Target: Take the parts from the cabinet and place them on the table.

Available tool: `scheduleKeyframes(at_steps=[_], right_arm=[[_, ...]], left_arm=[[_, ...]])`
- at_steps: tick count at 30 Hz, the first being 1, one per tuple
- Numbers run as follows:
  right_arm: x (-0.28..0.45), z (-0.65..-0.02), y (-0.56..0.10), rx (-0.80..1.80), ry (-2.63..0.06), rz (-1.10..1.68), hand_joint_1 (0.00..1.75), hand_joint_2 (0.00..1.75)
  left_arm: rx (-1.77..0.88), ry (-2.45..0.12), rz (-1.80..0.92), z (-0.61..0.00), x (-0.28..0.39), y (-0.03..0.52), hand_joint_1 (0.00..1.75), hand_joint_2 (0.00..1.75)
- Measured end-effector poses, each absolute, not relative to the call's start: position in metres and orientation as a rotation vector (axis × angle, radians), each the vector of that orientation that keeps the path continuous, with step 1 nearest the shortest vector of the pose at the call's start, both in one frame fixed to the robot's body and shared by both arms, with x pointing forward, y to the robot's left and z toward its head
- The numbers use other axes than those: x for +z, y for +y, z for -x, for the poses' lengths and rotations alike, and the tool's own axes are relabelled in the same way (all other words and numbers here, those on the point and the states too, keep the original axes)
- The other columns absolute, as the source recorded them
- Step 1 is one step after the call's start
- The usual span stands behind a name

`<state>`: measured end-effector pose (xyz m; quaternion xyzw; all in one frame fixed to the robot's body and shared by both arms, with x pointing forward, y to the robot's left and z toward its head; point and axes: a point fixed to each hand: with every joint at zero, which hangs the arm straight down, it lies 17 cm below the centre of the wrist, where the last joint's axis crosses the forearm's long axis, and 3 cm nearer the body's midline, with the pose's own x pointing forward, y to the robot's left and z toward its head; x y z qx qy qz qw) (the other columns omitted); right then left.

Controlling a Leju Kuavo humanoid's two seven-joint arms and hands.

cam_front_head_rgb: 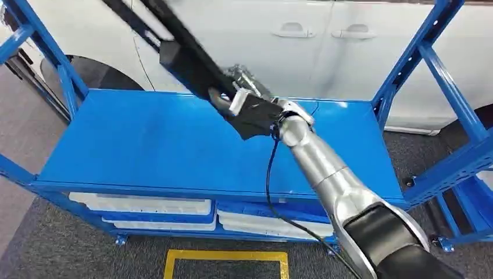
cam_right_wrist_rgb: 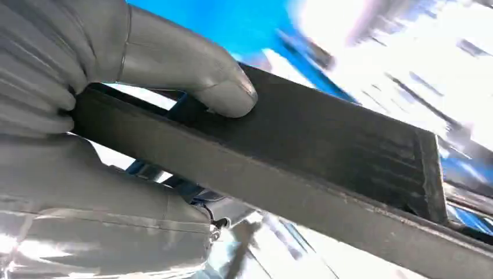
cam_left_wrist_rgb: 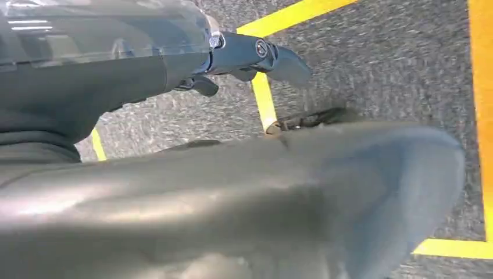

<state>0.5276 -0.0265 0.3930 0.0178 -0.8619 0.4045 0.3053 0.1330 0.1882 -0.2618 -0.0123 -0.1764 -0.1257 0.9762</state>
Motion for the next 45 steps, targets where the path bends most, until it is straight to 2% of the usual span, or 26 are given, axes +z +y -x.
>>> scheduleKeyframes(at_steps=[4,7,9,15,20,45], right_arm=[[0.408,-0.51,-0.041,1.019,-2.345,-0.129,1.75,1.75],[0.429,-0.468,-0.05,0.883,-2.395,-0.491,1.75,1.75],[0.433,-0.446,-0.057,0.821,-2.416,-0.635,1.75,1.75],[0.367,-0.381,-0.063,0.754,-2.321,-0.944,1.75,1.75],[0.297,-0.336,-0.055,0.74,-2.177,-1.014,1.75,1.75],[0.295,-0.356,-0.074,0.709,-2.101,-1.003,1.75,1.75]], left_arm=[[-0.247,-0.362,0.03,-0.134,-0.261,0.188,0.0,1.75],[-0.223,-0.39,0.05,-0.138,-0.259,0.183,0.0,1.75],[-0.211,-0.398,0.055,-0.139,-0.258,0.182,0.0,1.75],[-0.17,-0.468,0.068,-0.15,-0.253,0.18,0.0,1.75],[-0.156,-0.469,0.036,-0.15,-0.254,0.187,0.0,1.75],[-0.079,-0.367,0.045,-0.136,-0.261,0.191,0.0,1.75]])
